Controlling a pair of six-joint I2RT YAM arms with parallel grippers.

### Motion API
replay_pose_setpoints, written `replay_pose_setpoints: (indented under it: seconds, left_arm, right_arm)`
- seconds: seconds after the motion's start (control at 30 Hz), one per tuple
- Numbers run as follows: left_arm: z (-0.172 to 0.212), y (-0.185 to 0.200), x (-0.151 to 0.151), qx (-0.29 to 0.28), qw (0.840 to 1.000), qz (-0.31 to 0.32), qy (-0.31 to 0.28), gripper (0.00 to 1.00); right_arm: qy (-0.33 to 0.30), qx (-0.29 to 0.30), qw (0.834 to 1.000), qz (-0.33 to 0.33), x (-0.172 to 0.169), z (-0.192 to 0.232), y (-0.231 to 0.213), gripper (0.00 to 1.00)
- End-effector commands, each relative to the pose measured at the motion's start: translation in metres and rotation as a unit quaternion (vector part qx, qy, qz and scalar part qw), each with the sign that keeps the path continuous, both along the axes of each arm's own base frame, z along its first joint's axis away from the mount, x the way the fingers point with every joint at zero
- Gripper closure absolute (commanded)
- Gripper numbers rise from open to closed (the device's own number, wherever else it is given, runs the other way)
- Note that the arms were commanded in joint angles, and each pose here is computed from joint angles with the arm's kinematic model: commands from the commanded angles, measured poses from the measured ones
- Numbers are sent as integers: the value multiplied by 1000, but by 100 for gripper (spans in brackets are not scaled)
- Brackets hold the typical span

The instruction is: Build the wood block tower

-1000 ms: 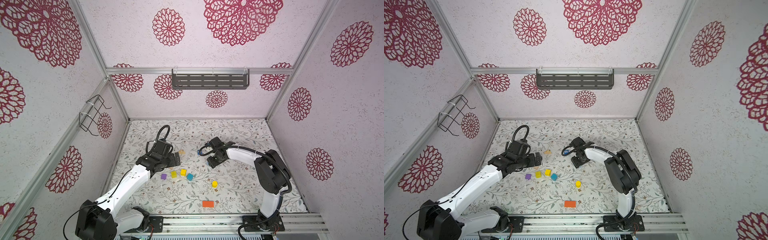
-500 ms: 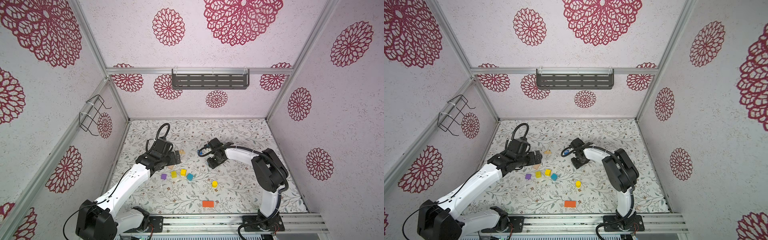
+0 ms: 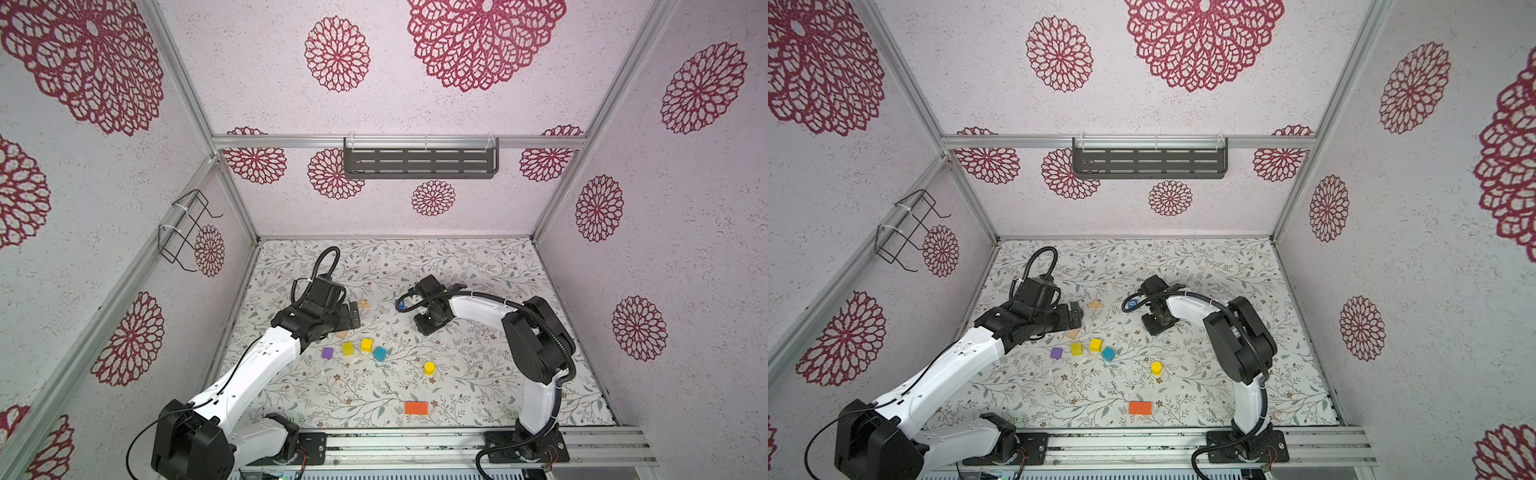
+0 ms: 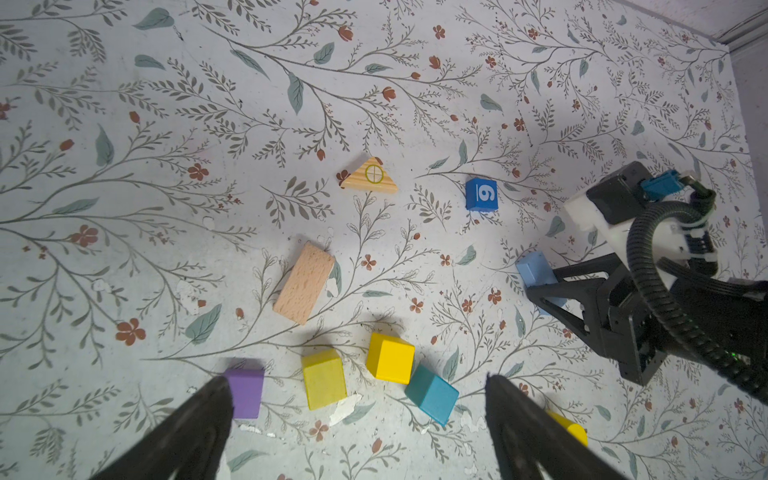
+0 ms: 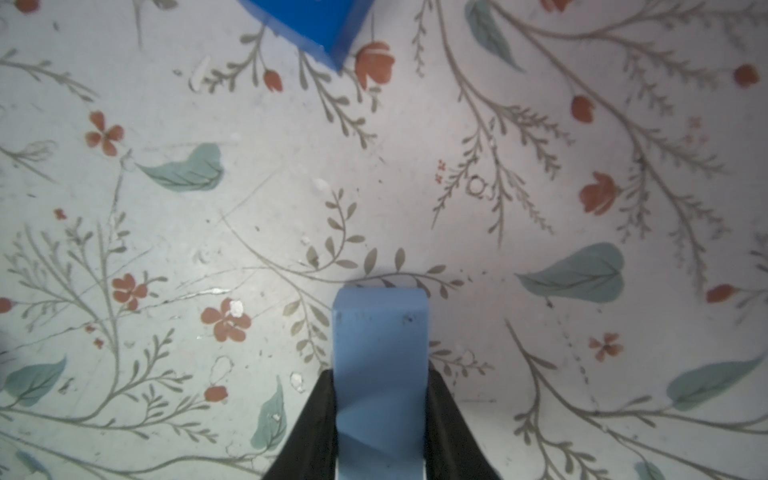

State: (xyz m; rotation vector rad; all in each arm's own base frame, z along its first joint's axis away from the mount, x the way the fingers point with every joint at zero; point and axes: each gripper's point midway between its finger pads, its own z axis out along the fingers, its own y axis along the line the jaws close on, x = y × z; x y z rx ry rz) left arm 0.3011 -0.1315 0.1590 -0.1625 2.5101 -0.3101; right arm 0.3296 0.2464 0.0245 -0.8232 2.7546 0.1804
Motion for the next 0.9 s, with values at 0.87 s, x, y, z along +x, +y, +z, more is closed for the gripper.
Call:
replay_pose_setpoints:
  seconds: [0.87]
  left_arm:
    - [11,4,12,46,999,9,23,3]
  right_arm:
    - [-43,32,967,-248,20,63,-73,92]
